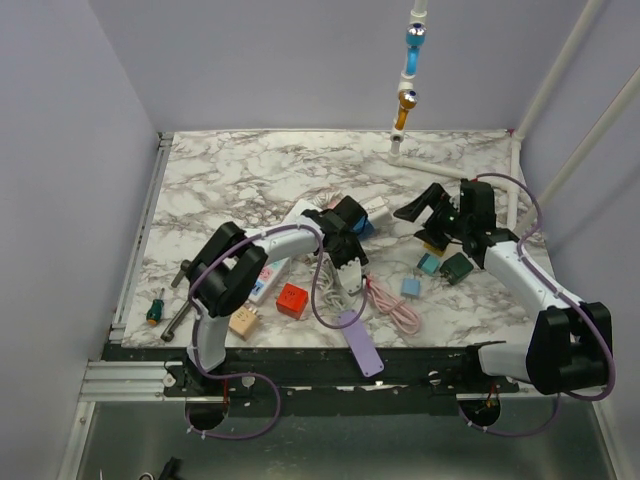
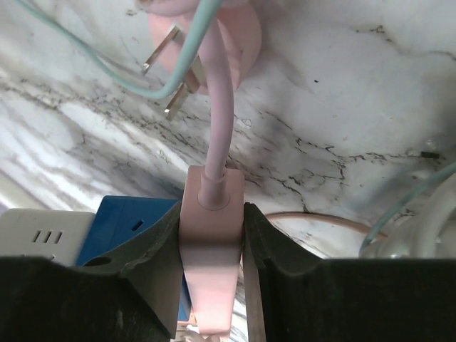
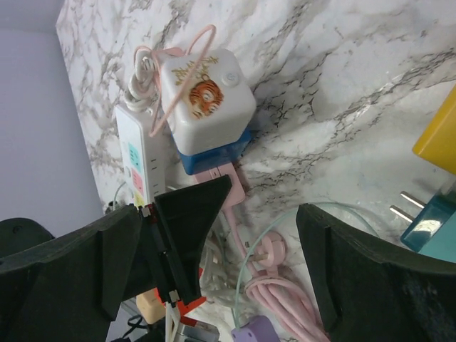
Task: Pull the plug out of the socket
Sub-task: Remove the plug from the socket.
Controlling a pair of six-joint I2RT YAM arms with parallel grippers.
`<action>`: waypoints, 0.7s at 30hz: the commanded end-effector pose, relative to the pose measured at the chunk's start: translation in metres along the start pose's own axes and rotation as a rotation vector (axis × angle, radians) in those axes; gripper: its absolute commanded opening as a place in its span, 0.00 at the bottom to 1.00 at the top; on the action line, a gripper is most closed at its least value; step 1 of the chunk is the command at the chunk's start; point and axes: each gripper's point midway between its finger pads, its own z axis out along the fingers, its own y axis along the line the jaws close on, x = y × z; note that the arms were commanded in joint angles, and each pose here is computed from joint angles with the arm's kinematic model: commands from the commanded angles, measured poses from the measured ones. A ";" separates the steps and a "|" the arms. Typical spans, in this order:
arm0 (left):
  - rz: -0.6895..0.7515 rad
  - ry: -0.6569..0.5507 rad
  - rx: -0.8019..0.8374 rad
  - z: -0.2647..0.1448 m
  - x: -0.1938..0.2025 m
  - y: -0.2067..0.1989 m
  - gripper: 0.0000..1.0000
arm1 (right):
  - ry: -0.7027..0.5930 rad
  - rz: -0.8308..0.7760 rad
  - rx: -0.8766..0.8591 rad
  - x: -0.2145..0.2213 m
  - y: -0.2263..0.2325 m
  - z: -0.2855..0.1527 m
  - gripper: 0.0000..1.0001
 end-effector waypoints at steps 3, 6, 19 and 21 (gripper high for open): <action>-0.135 0.100 -0.320 -0.054 0.006 0.046 0.00 | 0.003 -0.046 -0.168 0.013 0.032 -0.004 1.00; -0.170 0.163 -0.423 -0.078 0.013 0.057 0.00 | 0.005 -0.122 -0.180 0.026 0.051 0.001 1.00; -0.165 0.250 -0.566 -0.127 0.012 0.059 0.00 | -0.035 -0.221 -0.224 0.042 0.095 0.037 1.00; -0.162 0.256 -0.564 -0.127 0.012 0.056 0.00 | -0.034 -0.240 -0.167 0.044 0.089 0.048 1.00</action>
